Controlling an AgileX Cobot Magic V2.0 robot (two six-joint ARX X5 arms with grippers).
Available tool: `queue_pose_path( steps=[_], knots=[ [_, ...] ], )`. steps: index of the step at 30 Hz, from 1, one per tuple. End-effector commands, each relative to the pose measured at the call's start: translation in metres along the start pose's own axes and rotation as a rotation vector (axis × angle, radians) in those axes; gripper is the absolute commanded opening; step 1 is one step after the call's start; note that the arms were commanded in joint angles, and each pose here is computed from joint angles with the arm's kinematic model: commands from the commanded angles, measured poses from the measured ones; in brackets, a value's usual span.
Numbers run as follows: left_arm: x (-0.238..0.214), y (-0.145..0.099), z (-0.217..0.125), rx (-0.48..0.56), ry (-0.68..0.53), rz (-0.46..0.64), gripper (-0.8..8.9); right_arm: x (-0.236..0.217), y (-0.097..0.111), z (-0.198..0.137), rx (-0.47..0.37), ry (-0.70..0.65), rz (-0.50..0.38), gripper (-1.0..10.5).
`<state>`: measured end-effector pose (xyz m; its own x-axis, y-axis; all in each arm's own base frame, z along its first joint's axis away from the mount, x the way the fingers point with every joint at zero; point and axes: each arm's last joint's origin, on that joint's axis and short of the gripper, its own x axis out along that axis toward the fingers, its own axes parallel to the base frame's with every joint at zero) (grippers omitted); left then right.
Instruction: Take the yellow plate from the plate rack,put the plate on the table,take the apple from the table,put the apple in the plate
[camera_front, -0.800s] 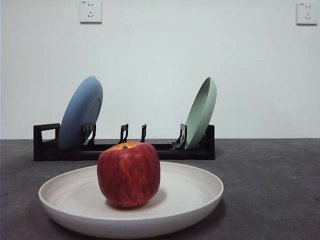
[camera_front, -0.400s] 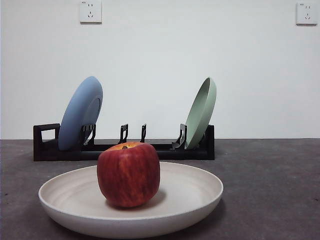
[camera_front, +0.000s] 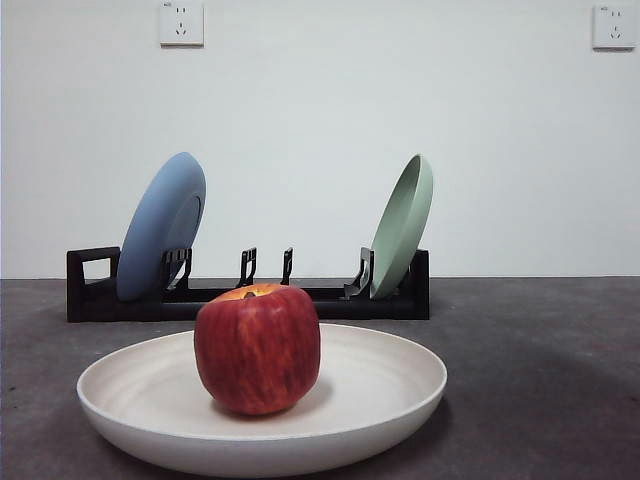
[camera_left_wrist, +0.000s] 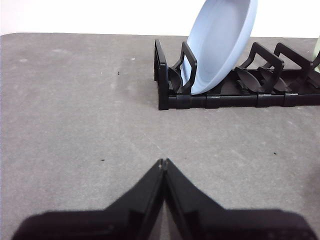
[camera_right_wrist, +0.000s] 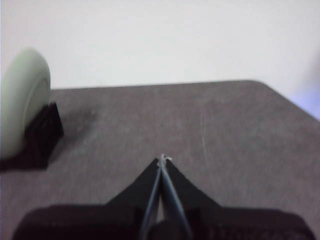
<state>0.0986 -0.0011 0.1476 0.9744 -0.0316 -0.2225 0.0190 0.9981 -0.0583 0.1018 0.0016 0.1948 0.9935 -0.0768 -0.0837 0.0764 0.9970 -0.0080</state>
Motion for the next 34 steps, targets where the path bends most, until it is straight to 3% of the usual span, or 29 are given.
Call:
queue_pose_path(
  steps=[1,14,34],
  knots=[
    [0.001,0.0,-0.002,-0.006,0.001,0.0,-0.03,0.0,0.0,-0.014,-0.002,-0.009,0.001,0.0],
    [0.001,0.0,-0.002,-0.006,0.002,0.001,-0.03,-0.002,-0.001,-0.045,-0.018,0.093,0.004,0.0],
    [0.001,0.0,-0.002,-0.006,0.002,0.001,-0.03,-0.002,0.0,-0.045,-0.016,0.089,0.007,0.0]
  ],
)
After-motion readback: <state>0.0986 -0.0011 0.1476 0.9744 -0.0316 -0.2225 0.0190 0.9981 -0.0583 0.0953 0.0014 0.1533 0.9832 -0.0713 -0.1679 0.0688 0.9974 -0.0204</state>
